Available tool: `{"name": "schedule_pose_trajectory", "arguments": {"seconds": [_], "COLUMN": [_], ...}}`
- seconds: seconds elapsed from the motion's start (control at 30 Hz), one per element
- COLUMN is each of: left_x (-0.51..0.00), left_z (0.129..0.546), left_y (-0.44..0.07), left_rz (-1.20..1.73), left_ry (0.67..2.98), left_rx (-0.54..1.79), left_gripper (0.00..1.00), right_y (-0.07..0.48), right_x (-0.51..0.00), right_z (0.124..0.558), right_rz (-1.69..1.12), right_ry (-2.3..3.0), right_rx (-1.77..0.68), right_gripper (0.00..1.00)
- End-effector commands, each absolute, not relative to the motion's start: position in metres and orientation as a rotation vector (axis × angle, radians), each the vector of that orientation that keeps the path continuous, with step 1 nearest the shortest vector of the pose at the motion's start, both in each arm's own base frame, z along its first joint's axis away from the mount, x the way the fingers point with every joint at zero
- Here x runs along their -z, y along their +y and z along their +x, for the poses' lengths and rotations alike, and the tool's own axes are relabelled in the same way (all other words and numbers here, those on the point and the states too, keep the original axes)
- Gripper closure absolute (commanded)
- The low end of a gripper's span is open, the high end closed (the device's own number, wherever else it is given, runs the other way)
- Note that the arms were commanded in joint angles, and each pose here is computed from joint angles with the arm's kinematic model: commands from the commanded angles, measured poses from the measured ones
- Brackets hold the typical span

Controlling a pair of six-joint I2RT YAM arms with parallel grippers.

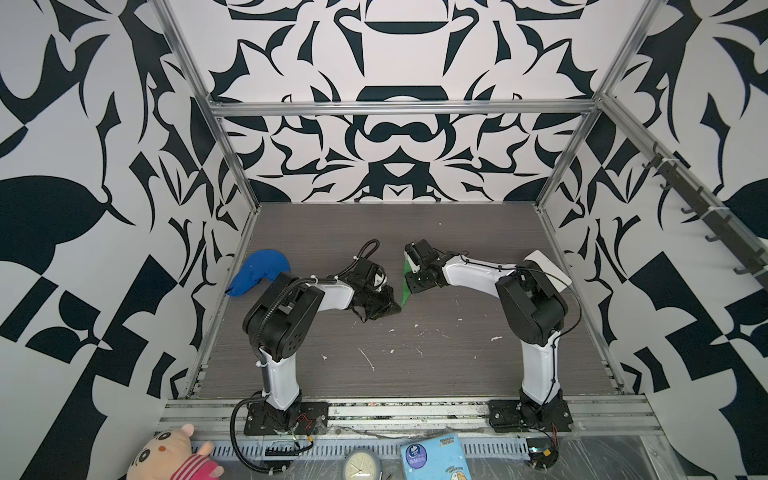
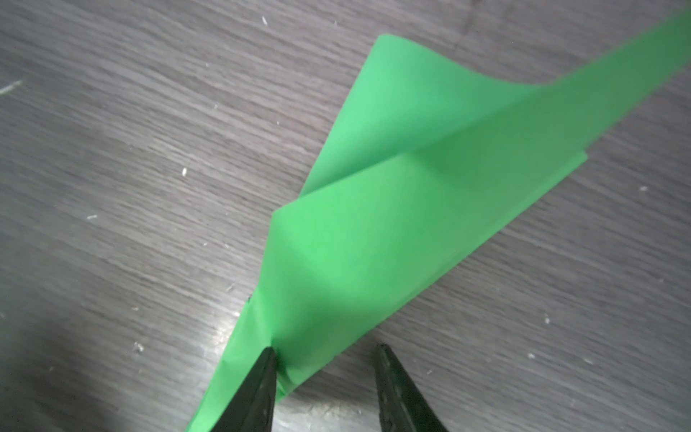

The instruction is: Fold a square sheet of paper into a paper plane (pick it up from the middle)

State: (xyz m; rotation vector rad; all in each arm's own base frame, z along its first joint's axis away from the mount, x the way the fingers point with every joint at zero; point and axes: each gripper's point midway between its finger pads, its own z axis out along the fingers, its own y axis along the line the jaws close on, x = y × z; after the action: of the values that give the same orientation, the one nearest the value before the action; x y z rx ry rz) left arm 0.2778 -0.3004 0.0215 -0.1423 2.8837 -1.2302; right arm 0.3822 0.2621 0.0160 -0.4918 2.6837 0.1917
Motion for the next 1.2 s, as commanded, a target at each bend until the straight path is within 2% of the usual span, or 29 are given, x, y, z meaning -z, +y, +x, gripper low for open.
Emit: {"name": "schedule_pose_trajectory", "arguments": {"seconds": [0.0, 0.3, 0.8, 1.17], "left_x": [-0.037, -0.062, -0.030, -0.036], "left_z": [0.281, 0.312, 0.328, 0.349], "left_y": [-0.301, -0.323, -0.312, -0.321], "left_rz": [-0.105, -0.058, -0.077, -0.078], "left_ry": [2.850, 2.681, 2.742, 2.697], "left_rx": [1.221, 1.332, 1.157, 1.180], "left_gripper": [0.96, 0.96, 0.97, 0.96], "right_y": [0.221, 0.221, 0.221, 0.224], "right_x": [0.063, 0.064, 0.068, 0.068], "right_z": [0.318, 0.318, 0.316, 0.316], "right_rz": [-0.516, -0.493, -0.470, -0.446], "right_ry": [3.006, 3.025, 3.049, 3.054], "right_rx": [-0.035, -0.024, -0.021, -0.052], "right_gripper": [0.57, 0.58, 0.59, 0.61]}}
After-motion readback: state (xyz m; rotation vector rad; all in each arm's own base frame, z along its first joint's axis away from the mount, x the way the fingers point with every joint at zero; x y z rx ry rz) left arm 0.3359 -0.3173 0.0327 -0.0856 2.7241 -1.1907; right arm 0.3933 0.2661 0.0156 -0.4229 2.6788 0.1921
